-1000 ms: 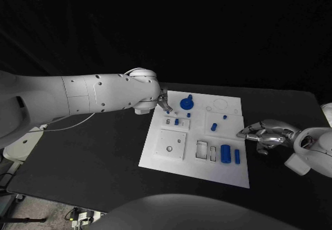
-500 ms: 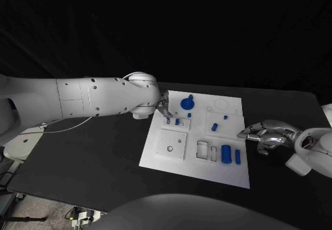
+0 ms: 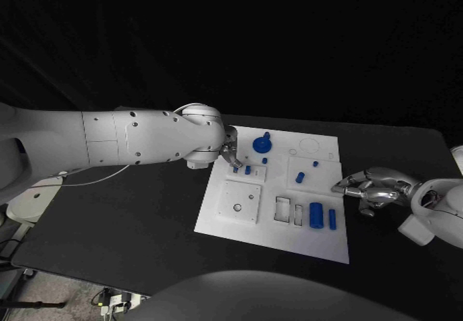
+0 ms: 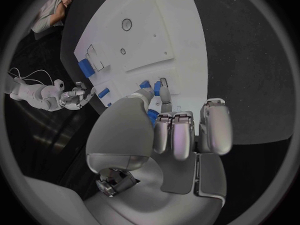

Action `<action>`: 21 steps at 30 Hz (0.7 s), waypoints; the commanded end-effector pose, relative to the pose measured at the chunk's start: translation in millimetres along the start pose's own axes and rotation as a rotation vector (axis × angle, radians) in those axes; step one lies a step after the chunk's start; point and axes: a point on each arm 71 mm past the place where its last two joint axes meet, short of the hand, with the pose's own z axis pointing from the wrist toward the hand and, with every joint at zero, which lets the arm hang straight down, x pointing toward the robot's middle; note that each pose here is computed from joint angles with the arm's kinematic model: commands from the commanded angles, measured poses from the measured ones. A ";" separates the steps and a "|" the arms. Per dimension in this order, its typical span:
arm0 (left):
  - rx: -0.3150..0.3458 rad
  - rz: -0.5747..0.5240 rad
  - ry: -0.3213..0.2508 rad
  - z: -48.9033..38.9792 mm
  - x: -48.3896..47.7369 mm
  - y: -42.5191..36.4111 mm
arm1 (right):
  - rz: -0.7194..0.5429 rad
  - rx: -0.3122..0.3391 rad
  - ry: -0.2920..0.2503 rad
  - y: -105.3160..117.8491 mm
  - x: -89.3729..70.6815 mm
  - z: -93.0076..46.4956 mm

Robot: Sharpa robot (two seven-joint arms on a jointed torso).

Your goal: Assemble the parts on the task board

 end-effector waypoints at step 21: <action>-0.075 0.038 -0.018 3.8 3.4 3.0 | -0.009 0.006 0.021 -1.7 2.6 0.4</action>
